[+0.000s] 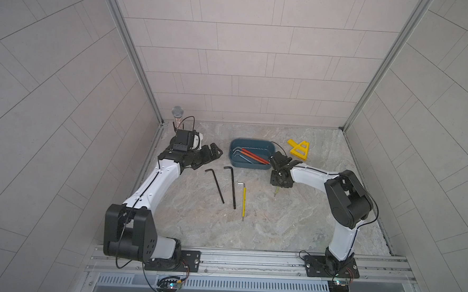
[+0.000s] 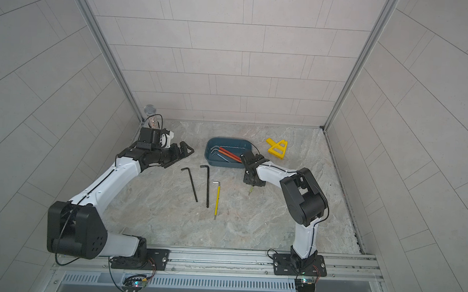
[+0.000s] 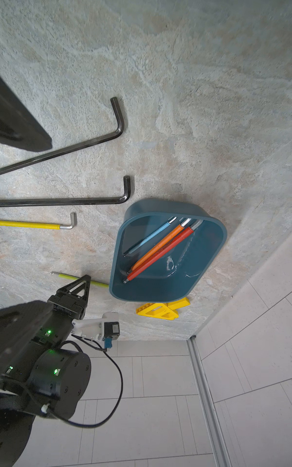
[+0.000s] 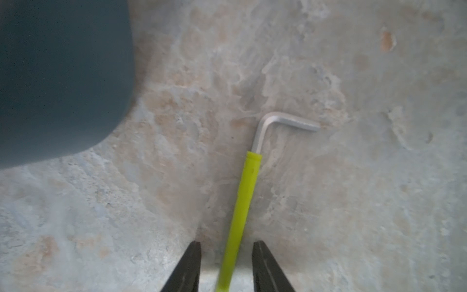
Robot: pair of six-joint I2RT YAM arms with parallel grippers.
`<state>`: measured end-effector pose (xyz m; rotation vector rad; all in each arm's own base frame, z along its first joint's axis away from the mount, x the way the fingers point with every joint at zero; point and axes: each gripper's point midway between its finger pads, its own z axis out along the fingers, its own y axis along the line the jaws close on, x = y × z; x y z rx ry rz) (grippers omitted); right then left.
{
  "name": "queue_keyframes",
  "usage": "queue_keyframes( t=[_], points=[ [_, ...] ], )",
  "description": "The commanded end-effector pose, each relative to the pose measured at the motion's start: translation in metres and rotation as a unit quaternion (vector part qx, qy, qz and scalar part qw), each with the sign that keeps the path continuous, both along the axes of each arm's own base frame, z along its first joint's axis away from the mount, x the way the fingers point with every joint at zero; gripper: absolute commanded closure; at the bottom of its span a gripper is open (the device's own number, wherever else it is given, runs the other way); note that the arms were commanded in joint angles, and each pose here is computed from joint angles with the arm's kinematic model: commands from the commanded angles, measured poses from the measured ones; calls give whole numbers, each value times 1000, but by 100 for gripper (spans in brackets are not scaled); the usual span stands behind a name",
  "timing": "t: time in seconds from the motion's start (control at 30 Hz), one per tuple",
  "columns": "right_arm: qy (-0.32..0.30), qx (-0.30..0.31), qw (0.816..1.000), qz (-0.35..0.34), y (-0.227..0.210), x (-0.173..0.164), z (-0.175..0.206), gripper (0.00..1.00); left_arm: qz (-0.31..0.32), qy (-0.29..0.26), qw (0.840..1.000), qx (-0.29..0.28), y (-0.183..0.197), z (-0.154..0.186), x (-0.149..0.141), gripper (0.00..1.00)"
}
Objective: Put the hex key on the desktop into the storage box
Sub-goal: Pick up the Allen key from the center of the board, then place the Allen key in the storage box.
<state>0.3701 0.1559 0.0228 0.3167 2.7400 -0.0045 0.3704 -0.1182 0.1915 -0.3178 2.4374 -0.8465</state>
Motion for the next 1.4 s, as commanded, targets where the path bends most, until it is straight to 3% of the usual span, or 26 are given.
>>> queue_keyframes(
  t=[0.0, 0.23, 0.5, 0.73, 0.93, 1.17, 1.37],
  points=[
    [22, -21, 1000, -5, -8, -9, -21, 68, -3, -10, 1000, -4, -2, 6, -3, 0],
    [29, -40, 999, 2, -15, -14, -25, 77, -2, -7, 1000, -3, -2, 4, -2, 0],
    [24, -48, 998, 14, -20, -20, -20, 100, -1, -5, 1000, -2, -2, 2, -2, 0],
    [-18, -68, 997, 31, -31, -19, 20, 100, -1, -4, 1000, -1, -2, 1, -1, 0],
    [-77, -103, 991, 46, -49, -11, 90, 100, 0, -5, 1000, -1, -2, 2, 0, 0],
    [-139, -118, 977, 114, -46, 17, 159, 100, 2, -5, 1000, -2, -2, 2, 1, 0],
    [-152, -123, 964, 183, -30, 46, 179, 100, 4, -2, 1000, -3, -2, 0, 1, 0]
  ],
)
